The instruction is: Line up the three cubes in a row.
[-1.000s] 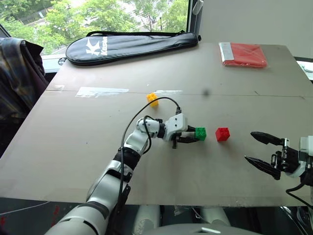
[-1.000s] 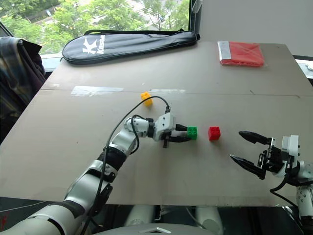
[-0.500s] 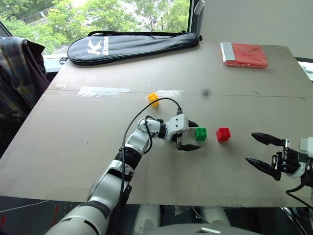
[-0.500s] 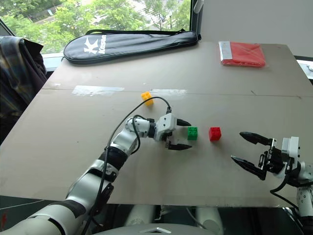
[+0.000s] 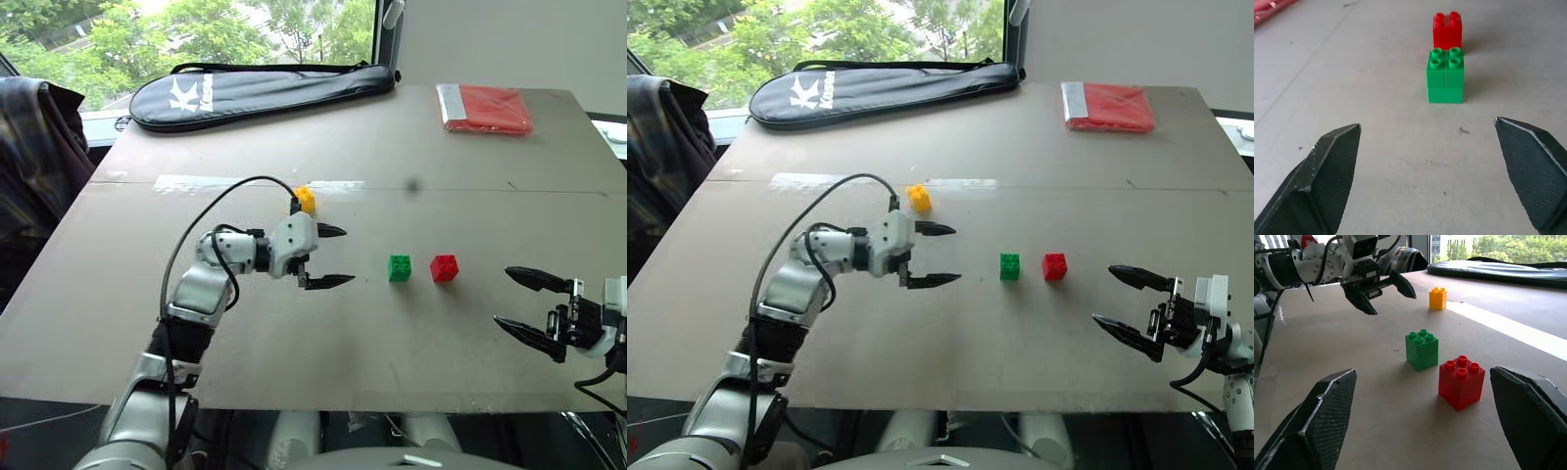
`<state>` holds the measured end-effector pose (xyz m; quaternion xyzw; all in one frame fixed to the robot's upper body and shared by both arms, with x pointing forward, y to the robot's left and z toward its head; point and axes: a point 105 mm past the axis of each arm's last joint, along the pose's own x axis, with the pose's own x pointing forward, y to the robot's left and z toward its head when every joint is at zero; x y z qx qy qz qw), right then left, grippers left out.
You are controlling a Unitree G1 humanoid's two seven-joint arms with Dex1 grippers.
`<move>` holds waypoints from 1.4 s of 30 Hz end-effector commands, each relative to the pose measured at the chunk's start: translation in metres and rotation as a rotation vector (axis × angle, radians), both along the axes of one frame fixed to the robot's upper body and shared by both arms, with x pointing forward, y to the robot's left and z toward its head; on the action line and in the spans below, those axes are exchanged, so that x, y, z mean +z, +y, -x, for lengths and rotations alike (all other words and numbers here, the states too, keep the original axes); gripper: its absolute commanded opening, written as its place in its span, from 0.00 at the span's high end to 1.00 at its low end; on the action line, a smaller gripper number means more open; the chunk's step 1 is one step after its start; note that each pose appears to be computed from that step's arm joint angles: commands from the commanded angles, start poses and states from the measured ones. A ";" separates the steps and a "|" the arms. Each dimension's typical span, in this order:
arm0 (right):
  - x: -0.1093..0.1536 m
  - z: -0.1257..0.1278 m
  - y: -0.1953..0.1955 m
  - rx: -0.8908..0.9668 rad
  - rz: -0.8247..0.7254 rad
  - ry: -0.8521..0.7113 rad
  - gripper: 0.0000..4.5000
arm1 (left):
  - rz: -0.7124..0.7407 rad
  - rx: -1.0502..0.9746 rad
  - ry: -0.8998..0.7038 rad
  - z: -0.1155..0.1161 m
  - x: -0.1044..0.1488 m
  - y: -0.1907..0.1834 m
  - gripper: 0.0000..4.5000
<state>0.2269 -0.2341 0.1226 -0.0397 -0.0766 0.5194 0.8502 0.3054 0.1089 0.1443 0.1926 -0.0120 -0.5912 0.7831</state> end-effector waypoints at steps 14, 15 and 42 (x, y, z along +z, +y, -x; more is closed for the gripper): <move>0.021 -0.023 0.006 -0.093 -0.076 -0.082 0.00 | 0.188 0.734 -0.096 -0.063 -0.016 0.071 0.01; 0.021 -0.023 0.007 -0.093 -0.075 -0.082 0.00 | 0.195 0.725 -0.094 -0.066 -0.017 0.070 0.01; 0.022 -0.016 0.004 -0.120 -0.053 -0.083 0.00 | 0.094 0.477 0.114 -0.112 -0.038 0.056 0.38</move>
